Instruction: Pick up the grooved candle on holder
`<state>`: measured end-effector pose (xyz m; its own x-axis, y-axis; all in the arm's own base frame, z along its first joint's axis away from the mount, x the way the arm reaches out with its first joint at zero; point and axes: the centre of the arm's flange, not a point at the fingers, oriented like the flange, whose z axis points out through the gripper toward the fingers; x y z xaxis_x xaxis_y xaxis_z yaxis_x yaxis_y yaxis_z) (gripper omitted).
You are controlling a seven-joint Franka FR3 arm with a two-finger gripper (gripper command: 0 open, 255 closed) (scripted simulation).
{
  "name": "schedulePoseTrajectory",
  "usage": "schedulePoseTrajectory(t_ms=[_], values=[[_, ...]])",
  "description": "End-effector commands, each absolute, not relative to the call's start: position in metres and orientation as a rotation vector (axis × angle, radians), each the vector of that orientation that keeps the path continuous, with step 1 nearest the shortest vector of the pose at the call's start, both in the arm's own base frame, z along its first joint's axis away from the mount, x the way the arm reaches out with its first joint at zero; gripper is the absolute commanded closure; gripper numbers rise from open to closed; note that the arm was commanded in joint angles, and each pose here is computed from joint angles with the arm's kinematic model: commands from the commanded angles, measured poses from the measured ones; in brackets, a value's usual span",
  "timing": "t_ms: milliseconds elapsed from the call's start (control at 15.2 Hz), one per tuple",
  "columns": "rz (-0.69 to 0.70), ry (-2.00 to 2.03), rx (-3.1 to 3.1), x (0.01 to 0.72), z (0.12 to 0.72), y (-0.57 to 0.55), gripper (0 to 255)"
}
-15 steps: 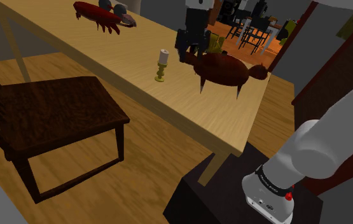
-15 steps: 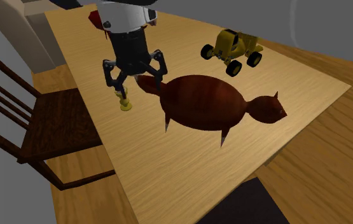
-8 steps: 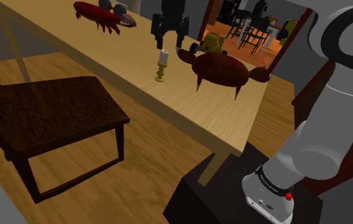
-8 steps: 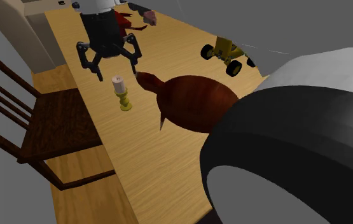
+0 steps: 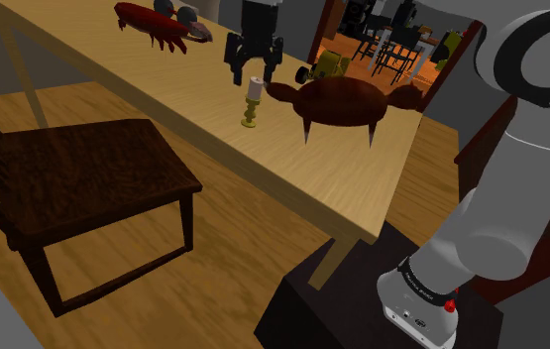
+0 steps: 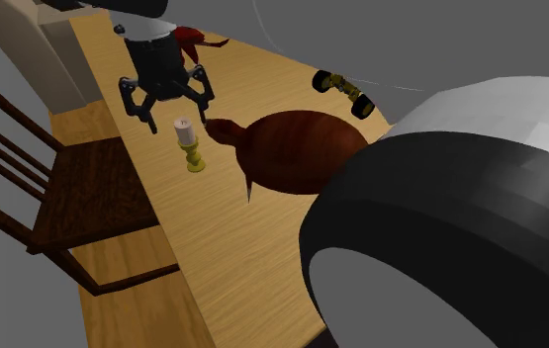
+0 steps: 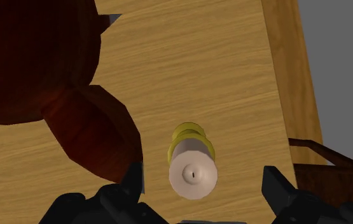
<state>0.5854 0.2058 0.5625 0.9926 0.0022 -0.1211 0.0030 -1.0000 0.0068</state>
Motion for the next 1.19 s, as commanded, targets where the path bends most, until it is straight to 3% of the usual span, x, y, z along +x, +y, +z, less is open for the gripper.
schedulePoseTrajectory(t_ms=[0, 66, 594, 1122], values=[[-0.242, -0.008, 3.111, 0.583, 0.549, 0.201, 0], [-0.242, -0.008, 3.111, 0.583, 0.549, 0.2, 255], [-0.242, -0.008, 3.111, 0.582, 0.547, 0.199, 255], [-0.242, -0.008, 3.111, 0.583, 0.586, 0.201, 255]])
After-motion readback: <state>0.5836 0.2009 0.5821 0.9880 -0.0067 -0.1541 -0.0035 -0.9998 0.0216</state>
